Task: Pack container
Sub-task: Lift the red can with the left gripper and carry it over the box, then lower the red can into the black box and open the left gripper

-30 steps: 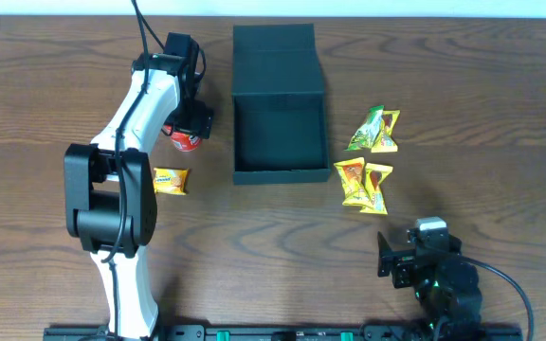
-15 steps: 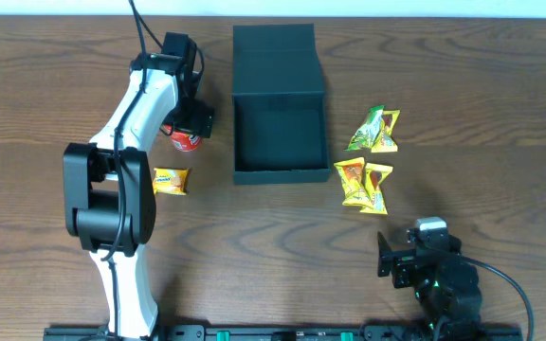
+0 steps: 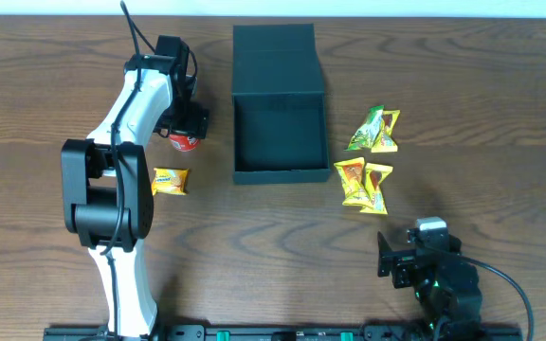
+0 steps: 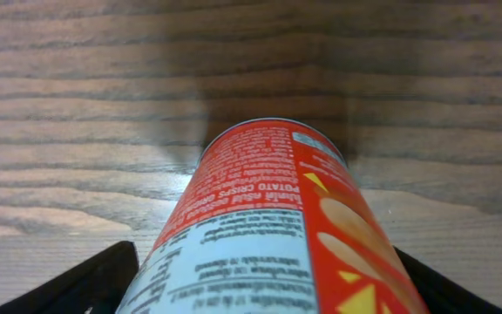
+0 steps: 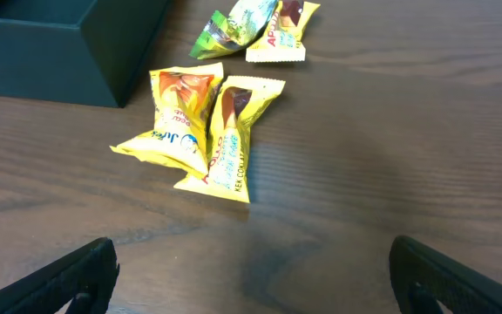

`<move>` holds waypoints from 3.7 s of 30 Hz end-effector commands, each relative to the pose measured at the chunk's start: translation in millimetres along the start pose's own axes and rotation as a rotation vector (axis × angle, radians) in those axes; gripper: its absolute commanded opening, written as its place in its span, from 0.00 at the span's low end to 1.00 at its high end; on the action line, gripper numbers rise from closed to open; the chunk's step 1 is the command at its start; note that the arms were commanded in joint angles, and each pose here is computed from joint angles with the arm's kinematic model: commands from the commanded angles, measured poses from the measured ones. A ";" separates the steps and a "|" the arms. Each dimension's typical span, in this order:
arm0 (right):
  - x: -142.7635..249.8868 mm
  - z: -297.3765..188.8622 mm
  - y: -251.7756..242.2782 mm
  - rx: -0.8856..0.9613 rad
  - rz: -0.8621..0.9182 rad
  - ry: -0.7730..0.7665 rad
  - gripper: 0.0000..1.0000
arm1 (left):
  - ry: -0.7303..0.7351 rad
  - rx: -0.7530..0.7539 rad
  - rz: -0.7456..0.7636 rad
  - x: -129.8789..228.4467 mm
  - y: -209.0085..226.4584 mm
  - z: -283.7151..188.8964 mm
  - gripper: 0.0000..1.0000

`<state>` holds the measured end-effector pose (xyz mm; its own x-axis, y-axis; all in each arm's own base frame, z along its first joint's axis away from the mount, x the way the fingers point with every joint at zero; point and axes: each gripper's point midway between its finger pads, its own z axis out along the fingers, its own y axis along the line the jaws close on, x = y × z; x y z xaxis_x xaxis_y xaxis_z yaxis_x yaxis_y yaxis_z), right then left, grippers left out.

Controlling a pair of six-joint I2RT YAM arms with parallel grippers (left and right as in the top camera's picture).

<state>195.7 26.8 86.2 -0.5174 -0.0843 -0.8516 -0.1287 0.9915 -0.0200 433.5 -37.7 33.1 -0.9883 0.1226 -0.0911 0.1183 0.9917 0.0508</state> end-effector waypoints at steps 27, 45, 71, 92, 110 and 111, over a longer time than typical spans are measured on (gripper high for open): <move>4.1 2.1 -2.0 0.010 0.014 0.008 0.99 | -0.007 0.026 -0.078 -5.4 -3.0 -1.5 0.67; 4.1 2.1 -2.0 0.010 0.014 0.008 0.99 | -0.331 1.085 -0.382 -112.1 -30.6 -171.0 0.66; 4.1 2.1 -2.0 0.010 0.014 0.008 0.99 | 0.327 1.352 -0.517 -85.0 -213.9 -147.1 0.57; 4.1 2.1 -2.0 0.010 0.014 0.008 0.99 | 0.377 1.192 -0.691 -84.7 -257.9 -120.4 0.47; 4.1 2.1 -2.0 0.010 0.014 0.008 0.99 | 0.459 1.210 -0.697 -74.5 -259.0 -125.9 0.25; 4.1 2.1 -2.0 0.010 0.014 0.008 0.99 | 0.463 1.218 -0.692 -74.3 -258.2 -128.0 0.25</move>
<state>195.8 26.8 86.3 -0.5171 -0.0842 -0.8518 -0.1287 0.9915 -0.0199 466.1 -310.4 141.5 -0.7975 -0.2051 0.5674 -0.6026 0.3188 -0.7316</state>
